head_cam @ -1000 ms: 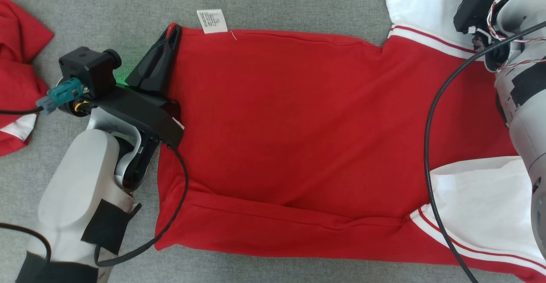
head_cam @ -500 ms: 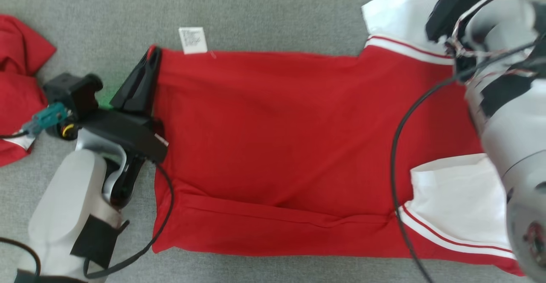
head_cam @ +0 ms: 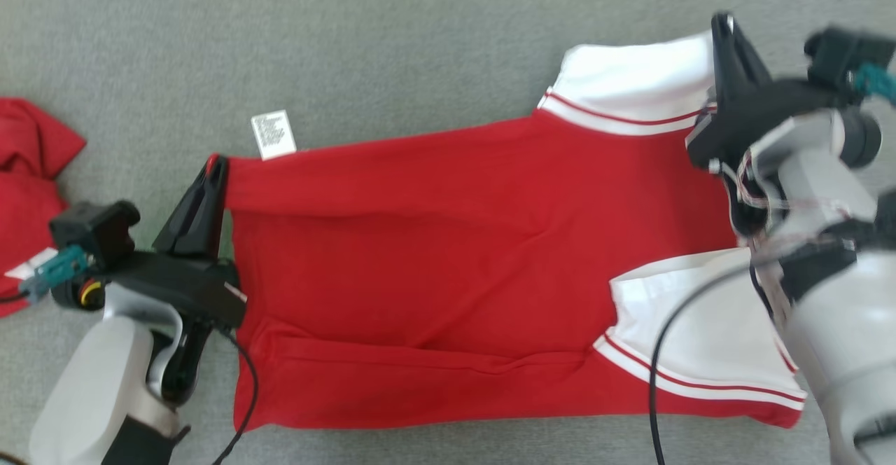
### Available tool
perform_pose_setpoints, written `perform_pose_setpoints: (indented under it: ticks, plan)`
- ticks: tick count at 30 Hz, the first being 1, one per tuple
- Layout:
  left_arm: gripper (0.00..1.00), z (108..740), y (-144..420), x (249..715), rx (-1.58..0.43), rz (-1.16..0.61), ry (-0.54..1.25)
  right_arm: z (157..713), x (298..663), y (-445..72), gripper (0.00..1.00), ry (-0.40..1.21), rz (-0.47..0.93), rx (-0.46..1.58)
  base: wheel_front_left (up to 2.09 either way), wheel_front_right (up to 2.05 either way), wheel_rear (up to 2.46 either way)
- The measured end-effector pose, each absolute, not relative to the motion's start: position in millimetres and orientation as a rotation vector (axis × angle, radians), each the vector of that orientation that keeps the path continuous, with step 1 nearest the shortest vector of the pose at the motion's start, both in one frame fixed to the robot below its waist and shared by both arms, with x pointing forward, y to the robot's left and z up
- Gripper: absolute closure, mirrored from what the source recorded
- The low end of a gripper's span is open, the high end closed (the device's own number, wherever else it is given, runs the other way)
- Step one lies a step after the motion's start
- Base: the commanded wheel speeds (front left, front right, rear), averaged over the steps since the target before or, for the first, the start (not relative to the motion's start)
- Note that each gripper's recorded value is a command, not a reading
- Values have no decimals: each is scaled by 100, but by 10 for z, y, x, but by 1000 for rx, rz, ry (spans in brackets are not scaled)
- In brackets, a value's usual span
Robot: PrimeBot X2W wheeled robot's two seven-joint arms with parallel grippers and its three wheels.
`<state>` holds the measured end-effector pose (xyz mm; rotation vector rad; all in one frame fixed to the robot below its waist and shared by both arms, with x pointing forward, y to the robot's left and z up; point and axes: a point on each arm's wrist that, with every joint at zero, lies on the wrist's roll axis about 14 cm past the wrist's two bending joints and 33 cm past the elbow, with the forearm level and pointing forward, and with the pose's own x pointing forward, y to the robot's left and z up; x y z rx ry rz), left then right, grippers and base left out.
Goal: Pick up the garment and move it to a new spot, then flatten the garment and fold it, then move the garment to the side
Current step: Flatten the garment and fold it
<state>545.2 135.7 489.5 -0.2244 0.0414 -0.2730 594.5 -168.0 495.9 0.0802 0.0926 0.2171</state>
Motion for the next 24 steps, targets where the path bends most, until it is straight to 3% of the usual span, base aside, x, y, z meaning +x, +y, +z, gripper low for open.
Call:
perform_pose_setpoints:
  ticks: [14, 24]
  plan:
    - [100, 5079, 1239, 5141, -260, -276, -6, 5190, 5133, -1851, 100, 10, 248, 252, 0, 0, 0]
    - [100, 5189, 1205, 4896, -261, -264, -37, 5106, 4616, -1910, 100, 41, 238, 311, 0, 0, 0]
